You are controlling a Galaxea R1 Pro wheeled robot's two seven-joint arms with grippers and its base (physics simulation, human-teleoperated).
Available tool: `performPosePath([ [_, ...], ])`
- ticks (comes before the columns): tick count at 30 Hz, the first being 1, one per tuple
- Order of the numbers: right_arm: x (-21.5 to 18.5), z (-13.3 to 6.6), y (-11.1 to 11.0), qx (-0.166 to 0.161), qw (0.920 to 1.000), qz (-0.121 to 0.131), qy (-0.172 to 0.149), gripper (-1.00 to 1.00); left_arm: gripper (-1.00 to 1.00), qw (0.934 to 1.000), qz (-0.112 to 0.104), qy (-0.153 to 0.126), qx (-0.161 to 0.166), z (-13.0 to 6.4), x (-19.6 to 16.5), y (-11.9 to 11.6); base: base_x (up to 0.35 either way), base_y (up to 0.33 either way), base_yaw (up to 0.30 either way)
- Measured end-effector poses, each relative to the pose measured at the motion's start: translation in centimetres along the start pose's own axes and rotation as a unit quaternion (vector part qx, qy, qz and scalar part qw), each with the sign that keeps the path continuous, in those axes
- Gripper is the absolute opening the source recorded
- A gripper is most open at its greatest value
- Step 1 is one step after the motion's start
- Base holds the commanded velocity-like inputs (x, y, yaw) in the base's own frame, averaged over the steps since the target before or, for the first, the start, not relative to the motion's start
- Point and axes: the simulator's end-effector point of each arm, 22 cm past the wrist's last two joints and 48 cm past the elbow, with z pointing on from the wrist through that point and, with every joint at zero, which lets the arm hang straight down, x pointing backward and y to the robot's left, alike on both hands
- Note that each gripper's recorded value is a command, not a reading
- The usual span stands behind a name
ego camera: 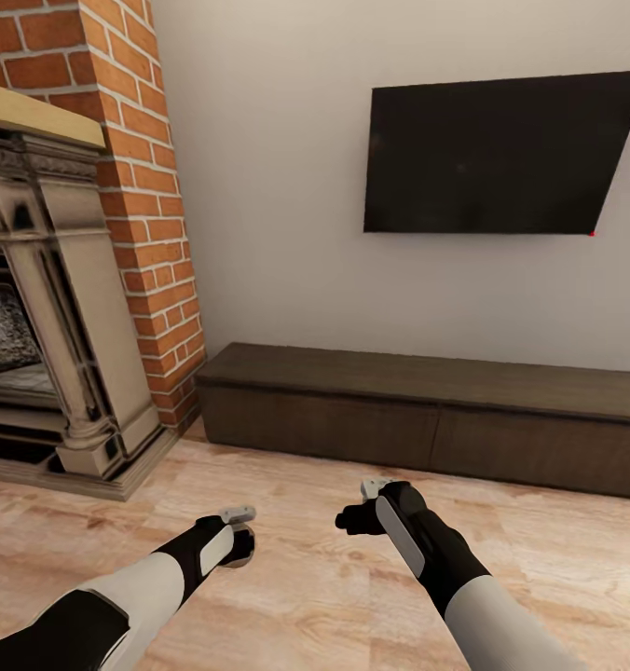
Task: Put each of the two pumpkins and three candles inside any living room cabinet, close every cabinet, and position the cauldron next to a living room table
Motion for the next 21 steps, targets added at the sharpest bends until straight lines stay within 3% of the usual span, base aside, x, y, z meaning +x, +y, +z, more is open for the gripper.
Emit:
performPosePath([
  [14, -0.28, -0.36, 0.08, 0.001, 1.0, -0.001, -0.004, 1.0, -1.0, 1.0, 0.0, -0.004, 0.001, -0.36, -0.36, -0.06, 0.092, 0.092, -0.261],
  [21, -0.42, -0.53, 0.14, 0.001, 1.0, -0.003, -0.006, 1.0, -1.0, 1.0, 0.0, -0.007, 0.001, -0.52, -0.55, -0.07, 0.002, 0.002, -0.069],
])
